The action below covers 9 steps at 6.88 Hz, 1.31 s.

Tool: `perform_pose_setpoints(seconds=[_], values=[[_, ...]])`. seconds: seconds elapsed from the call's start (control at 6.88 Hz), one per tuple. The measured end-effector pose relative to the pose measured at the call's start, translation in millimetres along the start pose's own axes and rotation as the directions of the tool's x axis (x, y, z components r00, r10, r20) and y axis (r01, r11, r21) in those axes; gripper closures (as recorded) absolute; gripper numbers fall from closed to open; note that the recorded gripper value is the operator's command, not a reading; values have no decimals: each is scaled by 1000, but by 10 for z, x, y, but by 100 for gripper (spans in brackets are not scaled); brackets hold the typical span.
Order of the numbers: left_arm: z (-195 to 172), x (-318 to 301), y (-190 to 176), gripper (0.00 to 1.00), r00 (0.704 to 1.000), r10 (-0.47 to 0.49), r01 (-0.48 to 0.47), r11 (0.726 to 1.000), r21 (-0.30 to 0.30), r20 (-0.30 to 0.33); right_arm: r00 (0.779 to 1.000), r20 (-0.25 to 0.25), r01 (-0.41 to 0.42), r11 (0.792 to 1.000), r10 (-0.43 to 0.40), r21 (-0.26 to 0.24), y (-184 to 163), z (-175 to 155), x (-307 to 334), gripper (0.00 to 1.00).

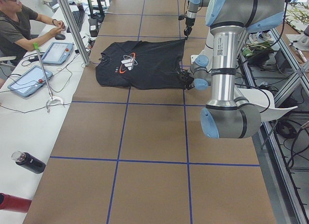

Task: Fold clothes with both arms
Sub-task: 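Move the left gripper down and grasp the other hem corner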

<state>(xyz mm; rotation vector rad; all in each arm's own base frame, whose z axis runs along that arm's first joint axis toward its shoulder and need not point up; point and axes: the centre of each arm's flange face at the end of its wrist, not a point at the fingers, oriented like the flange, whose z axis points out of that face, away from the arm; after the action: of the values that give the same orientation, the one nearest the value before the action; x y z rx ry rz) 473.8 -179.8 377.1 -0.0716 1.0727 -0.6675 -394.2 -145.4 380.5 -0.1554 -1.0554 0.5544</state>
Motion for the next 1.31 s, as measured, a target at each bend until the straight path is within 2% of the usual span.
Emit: perform_pose_setpoints(seconds=[0.15,0.29,0.44,0.58,0.73,1.02,1.31], values=[[17,9,14,53,1000,1,-1,1000,0,2,1000,-1,0,1000,0,0,0,3,2,100],[26,9,19,60,1000,1,-1,1000,1,3,1000,-1,0,1000,0,0,-2,3,2,100],[32,0,15,72,1000,2,-2,1000,2,5,1000,-1,0,1000,0,0,-4,4,2,100],[34,-4,10,95,1000,2,-2,1000,3,6,1000,0,0,1000,0,1,-6,3,-1,100],[29,1,10,100,1000,1,-1,1000,3,5,1000,0,0,1000,0,1,-8,5,-2,100],[-7,17,12,100,1000,0,0,1000,-3,1,1000,0,0,1000,0,3,-15,10,-2,100],[-212,122,59,100,1000,-8,7,999,-49,-11,1000,1,-5,1000,5,7,-81,-16,-19,100]])
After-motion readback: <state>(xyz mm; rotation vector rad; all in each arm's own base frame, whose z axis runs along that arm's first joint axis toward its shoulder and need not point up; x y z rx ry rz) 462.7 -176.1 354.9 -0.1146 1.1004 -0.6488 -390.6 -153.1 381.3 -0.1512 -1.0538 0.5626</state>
